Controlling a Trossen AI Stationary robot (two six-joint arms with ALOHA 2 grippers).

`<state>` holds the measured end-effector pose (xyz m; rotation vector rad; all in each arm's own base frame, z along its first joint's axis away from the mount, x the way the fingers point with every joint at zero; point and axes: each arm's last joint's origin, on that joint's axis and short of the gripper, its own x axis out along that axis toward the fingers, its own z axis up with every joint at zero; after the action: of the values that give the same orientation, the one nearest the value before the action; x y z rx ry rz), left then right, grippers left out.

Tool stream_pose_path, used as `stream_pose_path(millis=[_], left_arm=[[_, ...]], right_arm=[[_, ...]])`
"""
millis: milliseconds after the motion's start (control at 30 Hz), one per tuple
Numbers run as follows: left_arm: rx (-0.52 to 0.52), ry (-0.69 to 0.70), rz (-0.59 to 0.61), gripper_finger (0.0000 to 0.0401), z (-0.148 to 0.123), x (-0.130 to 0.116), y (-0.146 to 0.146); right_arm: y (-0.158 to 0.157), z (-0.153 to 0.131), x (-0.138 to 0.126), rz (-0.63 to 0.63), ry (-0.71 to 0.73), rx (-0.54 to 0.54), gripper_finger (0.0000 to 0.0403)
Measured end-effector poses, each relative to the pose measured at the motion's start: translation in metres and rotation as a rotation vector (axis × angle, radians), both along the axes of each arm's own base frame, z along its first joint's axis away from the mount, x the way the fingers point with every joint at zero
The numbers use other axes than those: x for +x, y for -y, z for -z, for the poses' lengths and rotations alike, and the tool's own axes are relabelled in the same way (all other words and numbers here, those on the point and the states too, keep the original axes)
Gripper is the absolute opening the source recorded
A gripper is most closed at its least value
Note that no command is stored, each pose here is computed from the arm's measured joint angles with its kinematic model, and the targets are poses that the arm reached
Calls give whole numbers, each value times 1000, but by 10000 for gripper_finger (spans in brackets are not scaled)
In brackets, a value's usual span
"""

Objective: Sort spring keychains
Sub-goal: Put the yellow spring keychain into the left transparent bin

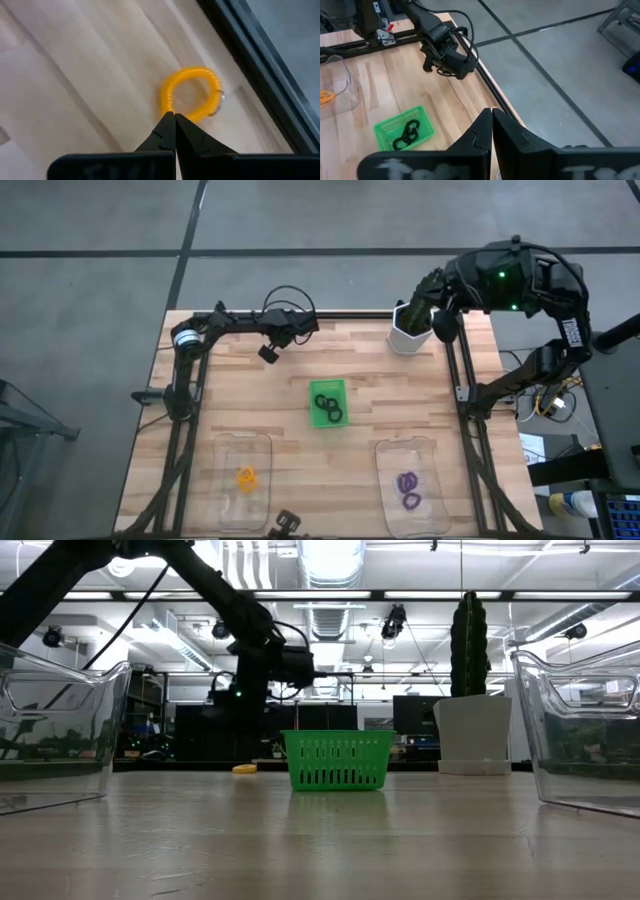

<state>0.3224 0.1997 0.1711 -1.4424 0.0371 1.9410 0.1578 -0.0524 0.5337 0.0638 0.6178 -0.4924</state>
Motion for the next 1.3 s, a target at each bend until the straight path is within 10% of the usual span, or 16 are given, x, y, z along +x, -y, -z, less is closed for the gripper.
stream_pose_path(millis=[767,1300], left_arm=[[-68,35,28,0,18,-6,-22],[-297,69,405,0,10,5,1]], right_arm=[[0,7,-7,41,-32,-29,9],[-3,1,-15,58,40,-24,9]])
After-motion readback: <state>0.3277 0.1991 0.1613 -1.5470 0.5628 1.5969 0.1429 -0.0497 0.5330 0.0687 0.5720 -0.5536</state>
